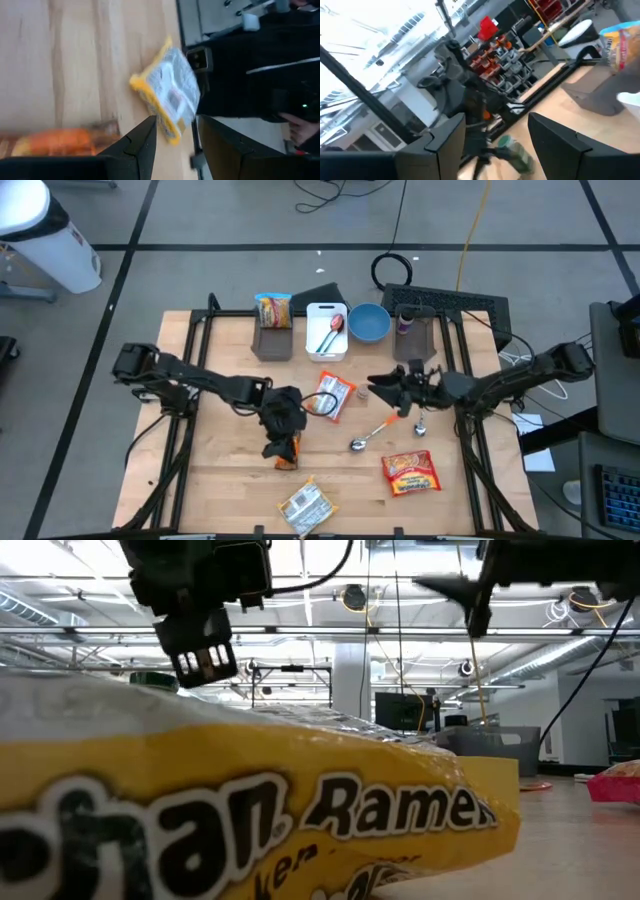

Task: Pick & Place Food Item
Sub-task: Put the yellow noodle pack into the left black bin

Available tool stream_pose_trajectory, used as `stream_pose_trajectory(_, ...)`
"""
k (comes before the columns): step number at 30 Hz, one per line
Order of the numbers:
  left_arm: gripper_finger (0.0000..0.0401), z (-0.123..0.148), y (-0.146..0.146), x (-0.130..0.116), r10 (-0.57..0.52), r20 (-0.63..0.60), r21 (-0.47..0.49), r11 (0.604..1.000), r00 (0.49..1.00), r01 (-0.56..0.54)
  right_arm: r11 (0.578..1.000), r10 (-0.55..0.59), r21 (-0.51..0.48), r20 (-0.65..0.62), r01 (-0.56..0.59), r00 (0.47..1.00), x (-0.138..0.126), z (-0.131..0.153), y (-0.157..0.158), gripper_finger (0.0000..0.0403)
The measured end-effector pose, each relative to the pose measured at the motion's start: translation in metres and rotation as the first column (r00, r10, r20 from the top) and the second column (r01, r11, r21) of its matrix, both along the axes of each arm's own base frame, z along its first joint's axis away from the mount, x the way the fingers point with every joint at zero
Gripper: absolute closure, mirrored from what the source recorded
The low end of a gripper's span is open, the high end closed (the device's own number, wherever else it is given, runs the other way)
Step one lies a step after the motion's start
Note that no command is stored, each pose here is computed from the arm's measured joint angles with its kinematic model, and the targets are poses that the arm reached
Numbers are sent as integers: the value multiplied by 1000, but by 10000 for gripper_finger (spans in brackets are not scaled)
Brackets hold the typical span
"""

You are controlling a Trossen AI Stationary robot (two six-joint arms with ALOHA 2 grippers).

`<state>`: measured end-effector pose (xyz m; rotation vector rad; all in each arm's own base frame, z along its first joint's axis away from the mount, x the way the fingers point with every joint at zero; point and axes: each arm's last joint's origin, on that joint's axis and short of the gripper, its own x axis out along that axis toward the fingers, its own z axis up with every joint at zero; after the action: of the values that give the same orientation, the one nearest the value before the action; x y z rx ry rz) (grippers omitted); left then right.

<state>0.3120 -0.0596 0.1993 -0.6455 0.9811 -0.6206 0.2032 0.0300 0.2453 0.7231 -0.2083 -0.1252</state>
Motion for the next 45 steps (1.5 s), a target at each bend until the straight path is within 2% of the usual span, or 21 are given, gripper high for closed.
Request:
stream_pose_trajectory(5,249,-3,-8,16,-5,56,-6,1000,998,5,996,-75,-37,27,76,997,-14,3,23,193)
stream_pose_trajectory(9,249,7,-17,39,-7,94,6,1000,996,7,992,-109,-47,142,117,984,-34,10,36,193)
stream_pose_trajectory(13,249,10,-30,64,-34,94,42,999,995,30,997,-35,-61,227,50,973,-52,12,47,193)
stream_pose_trajectory(20,249,-18,-46,87,-115,-56,122,985,992,121,998,38,-57,208,-26,977,-64,9,63,193)
stream_pose_trajectory(26,249,-30,-45,89,-108,-98,140,983,989,121,995,95,-47,216,-87,972,-71,10,72,193)
stream_pose_trajectory(30,249,-31,-45,87,-121,-90,194,971,989,137,995,97,-41,209,-90,973,-72,10,74,193)
stream_pose_trajectory(33,249,-33,-43,84,-138,-122,201,966,983,161,995,97,-43,209,-90,973,-72,10,74,193)
stream_pose_trajectory(38,249,-44,-43,81,-184,-178,146,967,967,210,995,95,-48,207,-87,974,-72,10,74,193)
stream_pose_trajectory(45,249,-49,-44,83,-224,-169,114,963,960,245,997,67,-43,196,-60,978,-72,10,73,193)
